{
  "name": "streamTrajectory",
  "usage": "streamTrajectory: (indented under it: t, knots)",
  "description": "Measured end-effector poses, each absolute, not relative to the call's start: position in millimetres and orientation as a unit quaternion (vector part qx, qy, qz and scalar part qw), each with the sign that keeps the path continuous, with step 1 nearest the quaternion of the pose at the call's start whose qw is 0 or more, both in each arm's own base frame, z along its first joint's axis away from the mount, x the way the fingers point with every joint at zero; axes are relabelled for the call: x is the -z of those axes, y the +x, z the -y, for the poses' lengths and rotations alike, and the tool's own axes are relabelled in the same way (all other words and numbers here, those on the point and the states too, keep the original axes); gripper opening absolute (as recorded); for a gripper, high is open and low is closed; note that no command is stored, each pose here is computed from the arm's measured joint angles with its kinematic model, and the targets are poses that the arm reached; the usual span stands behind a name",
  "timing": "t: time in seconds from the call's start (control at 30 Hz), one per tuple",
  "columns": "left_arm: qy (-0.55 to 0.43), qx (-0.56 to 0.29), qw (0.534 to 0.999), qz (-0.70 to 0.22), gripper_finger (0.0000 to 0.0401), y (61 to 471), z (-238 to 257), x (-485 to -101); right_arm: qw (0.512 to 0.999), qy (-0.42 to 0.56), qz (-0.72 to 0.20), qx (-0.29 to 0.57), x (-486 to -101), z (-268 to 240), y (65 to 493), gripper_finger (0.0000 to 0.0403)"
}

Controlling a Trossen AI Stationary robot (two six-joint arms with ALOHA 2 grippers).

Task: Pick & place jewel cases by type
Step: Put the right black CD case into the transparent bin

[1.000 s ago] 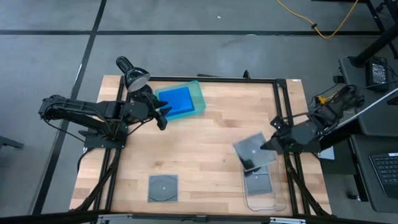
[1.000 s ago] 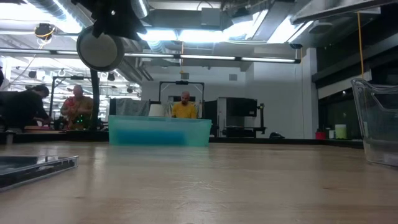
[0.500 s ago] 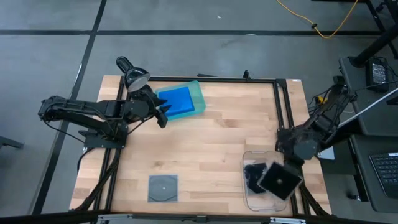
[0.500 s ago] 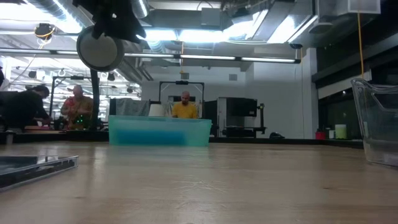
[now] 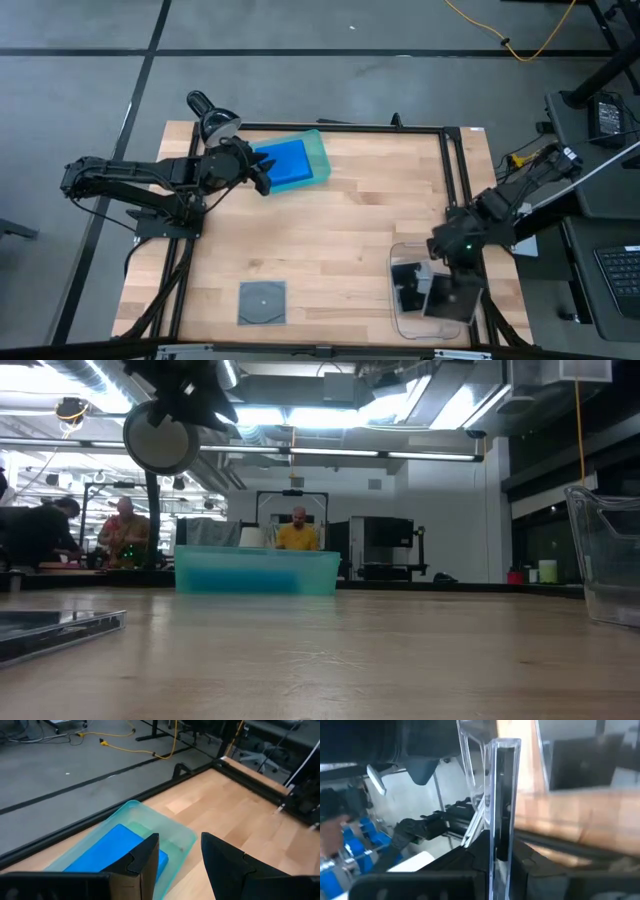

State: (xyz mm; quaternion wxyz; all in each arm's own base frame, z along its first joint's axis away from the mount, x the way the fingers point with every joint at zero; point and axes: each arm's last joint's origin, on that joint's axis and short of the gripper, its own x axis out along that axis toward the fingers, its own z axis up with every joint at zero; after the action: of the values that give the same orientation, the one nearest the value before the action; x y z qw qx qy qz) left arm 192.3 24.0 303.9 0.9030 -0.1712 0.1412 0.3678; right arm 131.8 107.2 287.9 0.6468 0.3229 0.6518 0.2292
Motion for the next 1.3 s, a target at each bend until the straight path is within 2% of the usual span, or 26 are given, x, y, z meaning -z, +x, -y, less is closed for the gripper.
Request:
streamTrajectory:
  t: [0.3,0.4,0.67,0.83,1.1,1.3]
  knots:
    - [-0.202,-0.369,0.899,-0.123,0.0141,193.0,-23.8,-305.2,0.679,0.251,-0.620,-0.302,-272.0,-91.8,164.4,0.0036]
    - [-0.211,-0.370,0.897,-0.120,0.0141,193.0,-23.7,-305.2,0.680,0.225,-0.621,-0.318,-263.3,-90.1,174.1,0.0043]
    - [-0.214,-0.370,0.896,-0.118,0.0141,193.0,-23.8,-305.2,0.672,0.185,-0.622,-0.358,-240.3,-84.6,197.8,0.0031]
    - [-0.217,-0.371,0.895,-0.117,0.0141,193.0,-23.8,-305.2,0.669,0.165,-0.621,-0.374,-229.8,-82.6,206.8,0.0048]
    - [-0.217,-0.370,0.895,-0.117,0.0141,193.0,-23.8,-305.3,0.661,0.156,-0.620,-0.393,-216.7,-79.1,217.2,0.0031]
    - [-0.216,-0.370,0.896,-0.118,0.0141,193.0,-23.8,-305.2,0.659,0.161,-0.625,-0.386,-210.4,-74.6,222.4,0.0072]
